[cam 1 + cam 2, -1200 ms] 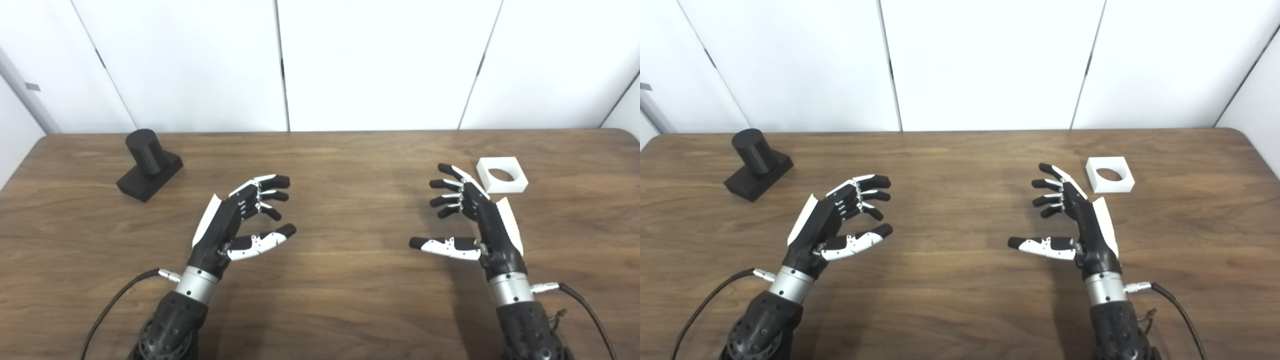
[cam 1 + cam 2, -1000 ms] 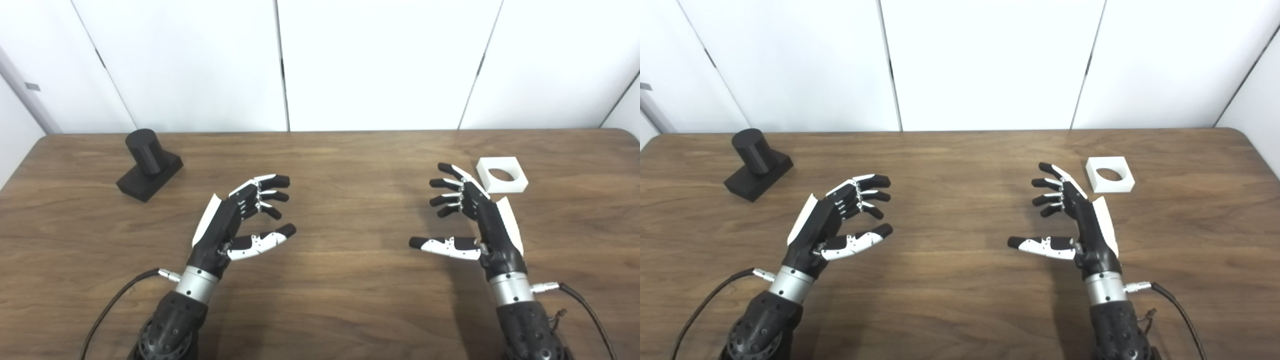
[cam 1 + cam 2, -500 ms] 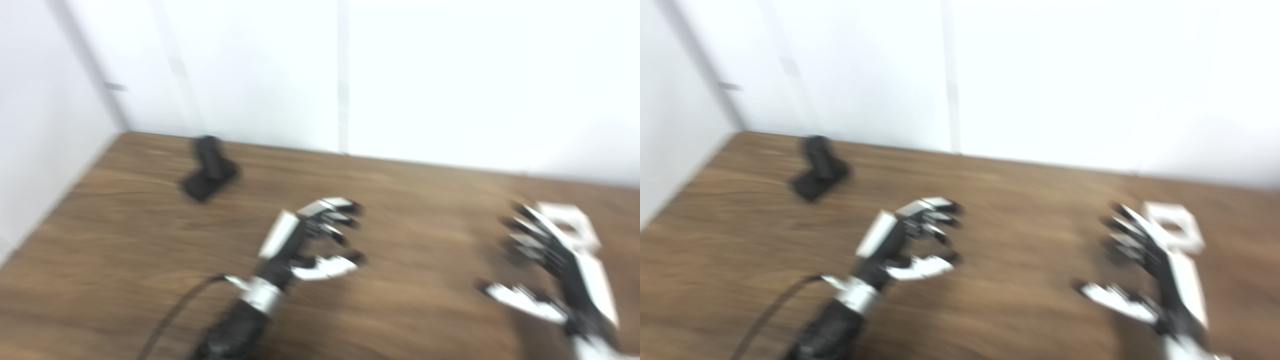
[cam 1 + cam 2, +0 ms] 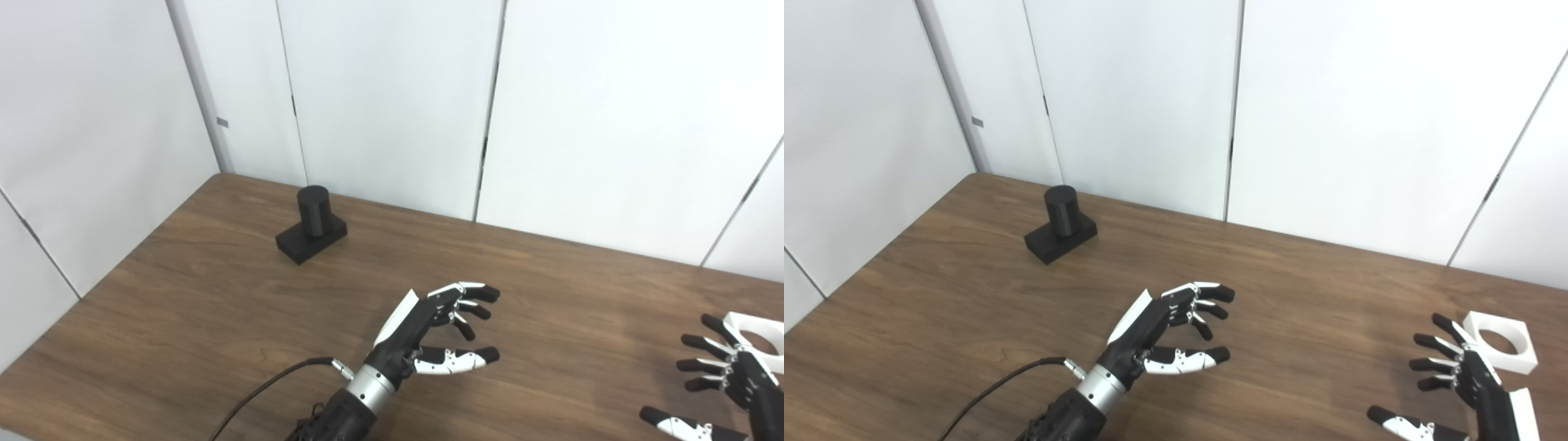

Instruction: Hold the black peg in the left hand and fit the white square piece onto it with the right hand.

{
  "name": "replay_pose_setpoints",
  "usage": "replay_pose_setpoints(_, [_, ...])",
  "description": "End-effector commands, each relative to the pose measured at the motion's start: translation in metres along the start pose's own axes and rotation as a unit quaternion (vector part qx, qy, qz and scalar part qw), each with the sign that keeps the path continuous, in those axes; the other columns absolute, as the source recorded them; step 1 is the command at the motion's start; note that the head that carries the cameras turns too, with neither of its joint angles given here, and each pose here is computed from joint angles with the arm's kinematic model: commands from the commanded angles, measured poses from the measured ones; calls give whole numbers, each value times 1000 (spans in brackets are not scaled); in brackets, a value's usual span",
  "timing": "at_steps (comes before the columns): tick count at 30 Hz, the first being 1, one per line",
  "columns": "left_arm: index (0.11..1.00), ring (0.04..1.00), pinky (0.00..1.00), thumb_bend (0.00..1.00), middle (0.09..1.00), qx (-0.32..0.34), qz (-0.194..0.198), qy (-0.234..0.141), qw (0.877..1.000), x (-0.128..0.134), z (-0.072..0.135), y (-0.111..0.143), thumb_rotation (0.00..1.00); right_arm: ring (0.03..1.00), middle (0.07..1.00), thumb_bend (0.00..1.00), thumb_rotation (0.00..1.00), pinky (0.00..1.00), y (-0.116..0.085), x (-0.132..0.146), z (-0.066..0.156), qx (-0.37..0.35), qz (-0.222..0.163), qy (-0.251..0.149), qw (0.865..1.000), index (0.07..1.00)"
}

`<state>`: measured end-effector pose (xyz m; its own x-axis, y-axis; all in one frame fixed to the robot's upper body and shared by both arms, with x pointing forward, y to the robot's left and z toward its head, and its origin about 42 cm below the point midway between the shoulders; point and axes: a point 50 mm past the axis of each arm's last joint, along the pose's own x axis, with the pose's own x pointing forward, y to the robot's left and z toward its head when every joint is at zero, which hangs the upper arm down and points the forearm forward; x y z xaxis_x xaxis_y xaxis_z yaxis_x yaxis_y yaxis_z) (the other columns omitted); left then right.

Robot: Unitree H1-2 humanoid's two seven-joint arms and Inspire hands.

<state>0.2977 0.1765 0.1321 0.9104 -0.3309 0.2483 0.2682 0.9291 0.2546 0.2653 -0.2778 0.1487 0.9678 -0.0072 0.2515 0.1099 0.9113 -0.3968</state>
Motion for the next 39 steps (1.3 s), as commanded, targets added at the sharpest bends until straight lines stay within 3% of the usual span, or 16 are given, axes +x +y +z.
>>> replay_pose_setpoints(1, [755, 711, 522, 701, 782, 4, 8, -40, 999, 11, 12, 4, 117, 614, 733, 614, 0, 489, -5, 11, 19, -3, -10, -39, 999, 843])
replay_pose_setpoints(5, [741, 676, 487, 713, 772, 23, 26, -41, 999, 12, 16, 5, 96, 606, 728, 612, 0, 482, -5, 11, 22, -6, -11, -42, 999, 839])
replay_pose_setpoints(10, [702, 587, 419, 765, 715, 106, 61, -53, 991, 18, 31, 17, 74, 605, 727, 612, 0, 481, -5, 12, 25, -6, -12, -40, 999, 836])
replay_pose_setpoints(19, [611, 689, 520, 745, 729, 251, 76, -62, 963, 35, 49, 71, 65, 601, 726, 611, 0, 481, -5, 16, 27, -3, -9, -38, 999, 836])
replay_pose_setpoints(23, [626, 703, 562, 746, 732, 298, 89, -50, 949, 42, 58, 92, 135, 600, 731, 609, 0, 481, -5, 17, 28, -2, -9, -38, 999, 838])
replay_pose_setpoints(28, [652, 700, 583, 767, 734, 329, 120, -38, 936, 49, 67, 114, 203, 601, 729, 599, 0, 482, -6, 17, 29, 0, -10, -38, 999, 837])
replay_pose_setpoints(32, [663, 720, 609, 793, 736, 332, 146, -37, 931, 55, 71, 128, 189, 604, 736, 595, 0, 487, -7, 17, 29, 0, -11, -37, 999, 840])
replay_pose_setpoints(39, [689, 776, 671, 742, 784, 354, 176, -26, 918, 59, 78, 145, 179, 608, 736, 592, 0, 486, -9, 15, 32, 3, -10, -35, 999, 838])
